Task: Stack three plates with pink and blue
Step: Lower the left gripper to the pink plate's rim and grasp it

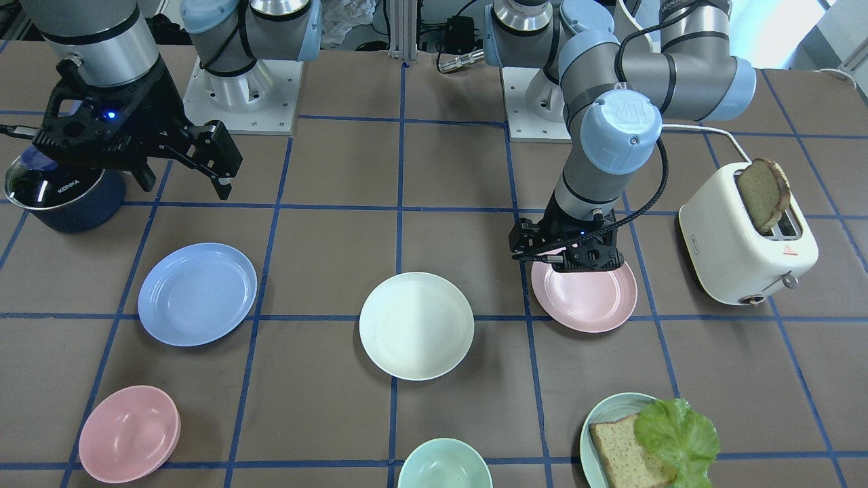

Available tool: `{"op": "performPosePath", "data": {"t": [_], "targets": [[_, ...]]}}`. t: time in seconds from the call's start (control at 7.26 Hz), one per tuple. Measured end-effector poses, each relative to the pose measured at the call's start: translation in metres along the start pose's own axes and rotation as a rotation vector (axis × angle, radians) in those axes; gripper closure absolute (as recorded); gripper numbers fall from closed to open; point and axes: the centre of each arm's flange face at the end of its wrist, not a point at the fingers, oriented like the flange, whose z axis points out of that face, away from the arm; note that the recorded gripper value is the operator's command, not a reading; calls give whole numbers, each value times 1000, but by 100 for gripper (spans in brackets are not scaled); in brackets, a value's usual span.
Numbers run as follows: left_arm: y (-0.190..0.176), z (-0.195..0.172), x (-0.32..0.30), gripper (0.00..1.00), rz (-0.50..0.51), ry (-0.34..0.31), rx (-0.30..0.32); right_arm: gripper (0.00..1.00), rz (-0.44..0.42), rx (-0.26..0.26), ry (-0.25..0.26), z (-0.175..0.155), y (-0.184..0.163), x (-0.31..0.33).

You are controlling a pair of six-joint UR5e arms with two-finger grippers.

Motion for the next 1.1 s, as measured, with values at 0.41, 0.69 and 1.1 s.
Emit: {"op": "performPosePath", "data": {"t": [0.41,0.69,1.1], "targets": [[-4,38,-2,2,-19,0,2,0,1,0,1,0,0,0],[-7,52,-2,15,-22,-2,-15,0,0,-3,2,1,0,0],[-7,71,2,24,-29,-6,-42,0,2,-10,2,7,1,1]]}}
